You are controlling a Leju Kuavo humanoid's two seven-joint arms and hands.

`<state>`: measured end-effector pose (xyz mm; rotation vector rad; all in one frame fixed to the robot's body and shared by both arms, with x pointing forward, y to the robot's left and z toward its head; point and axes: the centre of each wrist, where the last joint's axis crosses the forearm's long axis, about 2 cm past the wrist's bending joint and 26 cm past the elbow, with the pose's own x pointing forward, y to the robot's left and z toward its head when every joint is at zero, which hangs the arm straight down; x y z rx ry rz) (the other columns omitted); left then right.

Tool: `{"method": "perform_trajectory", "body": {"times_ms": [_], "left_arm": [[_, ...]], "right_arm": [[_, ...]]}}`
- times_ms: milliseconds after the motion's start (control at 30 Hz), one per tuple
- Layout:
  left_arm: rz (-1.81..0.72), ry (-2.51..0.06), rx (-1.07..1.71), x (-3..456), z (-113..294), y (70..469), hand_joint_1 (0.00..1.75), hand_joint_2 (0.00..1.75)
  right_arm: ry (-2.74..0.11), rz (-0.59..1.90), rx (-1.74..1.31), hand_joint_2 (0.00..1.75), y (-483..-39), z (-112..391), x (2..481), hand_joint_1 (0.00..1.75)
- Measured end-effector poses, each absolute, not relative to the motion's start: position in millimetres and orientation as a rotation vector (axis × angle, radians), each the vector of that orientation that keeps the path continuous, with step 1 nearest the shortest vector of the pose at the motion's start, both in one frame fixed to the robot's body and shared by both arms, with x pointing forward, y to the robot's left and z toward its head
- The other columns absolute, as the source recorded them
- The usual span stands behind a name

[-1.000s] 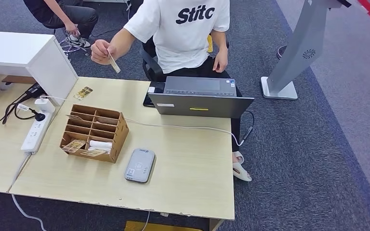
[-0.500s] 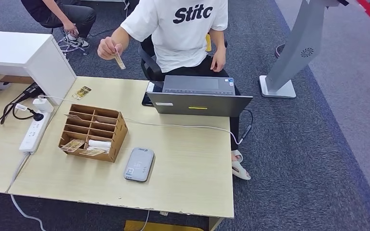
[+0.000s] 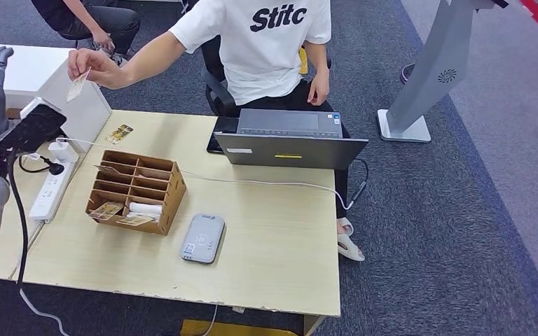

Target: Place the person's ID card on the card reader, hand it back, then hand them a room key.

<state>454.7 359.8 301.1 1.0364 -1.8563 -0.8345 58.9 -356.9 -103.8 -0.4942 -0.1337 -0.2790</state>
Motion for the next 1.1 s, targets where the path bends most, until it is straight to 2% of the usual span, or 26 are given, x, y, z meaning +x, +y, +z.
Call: {"method": "perform_trajectory", "body": {"times_ms": [167, 333, 967, 1000, 1100], "left_arm": [[-0.943, -1.877, 1.009, 464, 317, 325, 0.00, 1.75], [-1.005, -1.895, 0.987, 467, 323, 306, 0.00, 1.75], [-1.048, -1.900, 0.967, 467, 321, 294, 0.01, 1.75], [-1.048, -1.899, 0.964, 467, 321, 294, 0.18, 1.75], [-1.046, -1.896, 0.949, 467, 321, 294, 1.44, 1.75]], "right_arm": [[-0.137, -0.272, -0.487, 1.75, -357, -104, 59, 0.00], [-0.136, -0.265, -0.487, 1.75, -357, -104, 59, 0.00], [-0.134, -0.265, -0.487, 1.75, -358, -104, 59, 0.00], [-0.133, -0.265, -0.487, 1.75, -358, -104, 59, 0.00], [-0.132, -0.264, -0.486, 1.75, -358, -104, 59, 0.00]]}}
